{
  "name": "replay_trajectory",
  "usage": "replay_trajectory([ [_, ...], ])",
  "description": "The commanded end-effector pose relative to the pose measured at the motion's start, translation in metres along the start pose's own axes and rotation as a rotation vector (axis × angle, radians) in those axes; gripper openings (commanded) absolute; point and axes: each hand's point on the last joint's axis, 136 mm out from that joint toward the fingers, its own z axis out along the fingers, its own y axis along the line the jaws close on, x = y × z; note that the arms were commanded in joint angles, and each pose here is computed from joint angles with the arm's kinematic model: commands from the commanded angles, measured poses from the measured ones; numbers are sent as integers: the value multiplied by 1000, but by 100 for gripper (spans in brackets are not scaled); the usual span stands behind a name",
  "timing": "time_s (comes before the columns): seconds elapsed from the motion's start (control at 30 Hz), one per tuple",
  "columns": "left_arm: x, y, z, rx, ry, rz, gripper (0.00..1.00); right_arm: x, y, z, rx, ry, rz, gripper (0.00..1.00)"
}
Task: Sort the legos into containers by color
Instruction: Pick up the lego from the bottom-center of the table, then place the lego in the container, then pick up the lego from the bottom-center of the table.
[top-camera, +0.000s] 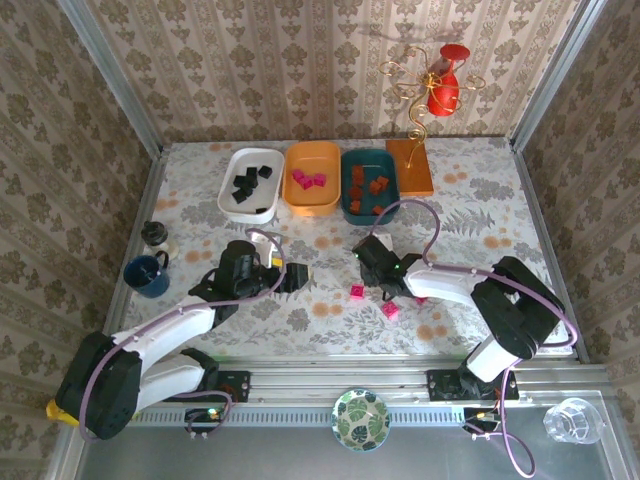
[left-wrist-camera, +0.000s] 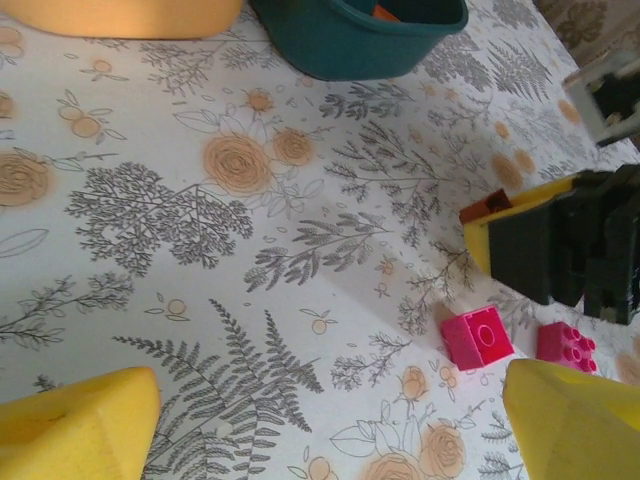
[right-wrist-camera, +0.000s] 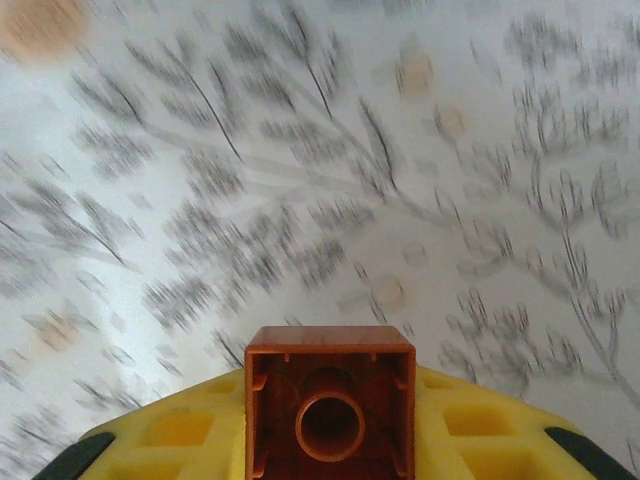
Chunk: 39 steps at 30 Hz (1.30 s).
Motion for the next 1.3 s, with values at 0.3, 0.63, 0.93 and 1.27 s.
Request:
replay_trajectory([
  [0.3,-16,15,-29,-51,-86,-47,90,-187,2,15,-49,-361,185,33],
  [0.63,-21,5,-37,-16,-97,-52,91,-246,-35,43,71,-329,194,59],
  [0.93,-22,-41,-16,192,-56,50,90,-82,-73,-34,63,-85,145,78],
  [1.27,-10,-92,18,397,16,137,88,30,-96,-48,60,123,194,88],
])
